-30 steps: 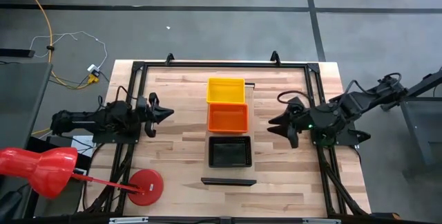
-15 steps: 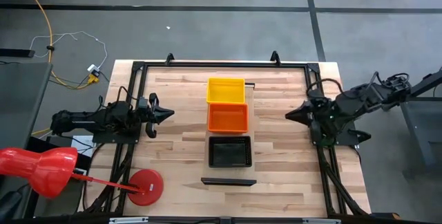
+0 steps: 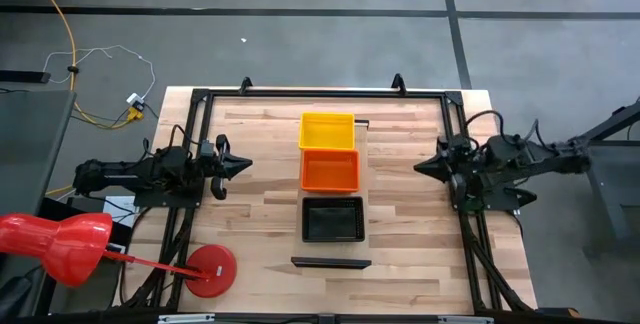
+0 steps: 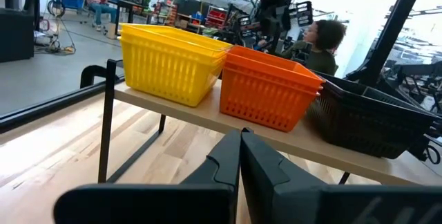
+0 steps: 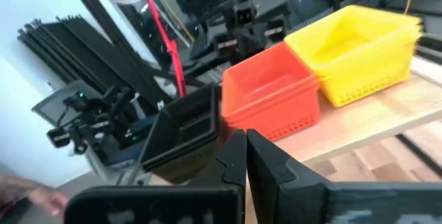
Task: Stack baskets on shelf by color
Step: Return to Home Position
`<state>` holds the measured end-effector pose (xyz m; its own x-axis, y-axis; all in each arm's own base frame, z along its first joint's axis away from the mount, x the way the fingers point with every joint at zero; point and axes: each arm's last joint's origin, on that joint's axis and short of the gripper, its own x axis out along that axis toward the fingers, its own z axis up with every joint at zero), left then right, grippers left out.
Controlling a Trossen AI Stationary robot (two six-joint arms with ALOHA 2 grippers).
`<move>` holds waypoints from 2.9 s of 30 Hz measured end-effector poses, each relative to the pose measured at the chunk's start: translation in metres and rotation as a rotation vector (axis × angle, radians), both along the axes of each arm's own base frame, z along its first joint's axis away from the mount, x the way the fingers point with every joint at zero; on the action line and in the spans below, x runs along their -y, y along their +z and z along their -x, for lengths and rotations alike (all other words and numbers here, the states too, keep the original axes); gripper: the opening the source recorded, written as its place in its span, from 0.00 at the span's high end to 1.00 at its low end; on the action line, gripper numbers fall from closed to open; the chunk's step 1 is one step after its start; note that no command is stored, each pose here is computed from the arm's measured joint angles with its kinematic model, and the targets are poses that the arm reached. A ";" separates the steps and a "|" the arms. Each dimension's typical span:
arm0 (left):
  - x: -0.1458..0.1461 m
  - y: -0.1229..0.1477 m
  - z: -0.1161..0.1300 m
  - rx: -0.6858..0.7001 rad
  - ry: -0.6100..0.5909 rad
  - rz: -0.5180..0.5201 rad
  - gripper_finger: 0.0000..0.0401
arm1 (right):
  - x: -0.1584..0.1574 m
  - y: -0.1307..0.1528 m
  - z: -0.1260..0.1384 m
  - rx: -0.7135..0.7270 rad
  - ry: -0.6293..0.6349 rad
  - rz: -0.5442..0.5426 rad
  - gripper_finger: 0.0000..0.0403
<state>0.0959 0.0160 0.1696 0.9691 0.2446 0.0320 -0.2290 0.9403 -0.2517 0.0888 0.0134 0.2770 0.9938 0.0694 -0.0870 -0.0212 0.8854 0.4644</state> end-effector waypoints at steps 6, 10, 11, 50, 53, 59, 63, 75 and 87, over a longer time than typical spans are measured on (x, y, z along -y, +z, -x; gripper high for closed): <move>0.000 0.000 0.000 0.000 0.000 0.000 1.00 | 0.008 -0.021 0.007 0.094 -0.028 0.015 1.00; 0.000 0.000 0.000 0.000 0.000 0.000 1.00 | 0.009 -0.041 0.004 0.122 -0.001 0.013 1.00; 0.000 0.000 0.000 0.000 -0.001 0.000 1.00 | 0.009 -0.047 0.003 0.123 0.001 0.018 1.00; 0.000 0.000 0.000 0.000 -0.001 0.000 1.00 | 0.011 -0.110 -0.010 0.083 -0.098 0.063 1.00; 0.000 0.000 0.000 0.000 -0.001 0.000 1.00 | 0.011 -0.110 -0.010 0.082 -0.098 0.064 1.00; 0.000 0.000 0.000 0.000 -0.001 0.000 1.00 | 0.011 -0.110 -0.010 0.082 -0.098 0.065 1.00; 0.000 0.000 0.000 0.000 -0.001 0.000 1.00 | 0.011 -0.110 -0.010 0.082 -0.098 0.065 1.00; 0.000 0.000 0.000 0.000 -0.001 0.000 1.00 | 0.011 -0.110 -0.010 0.082 -0.098 0.065 1.00; 0.000 0.000 0.000 0.000 -0.001 0.000 1.00 | 0.011 -0.110 -0.010 0.082 -0.098 0.065 1.00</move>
<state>0.0959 0.0159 0.1696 0.9695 0.2431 0.0324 -0.2275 0.9408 -0.2513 0.0987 0.0026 0.1674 0.9995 -0.0317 -0.0065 0.0316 0.9132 0.4064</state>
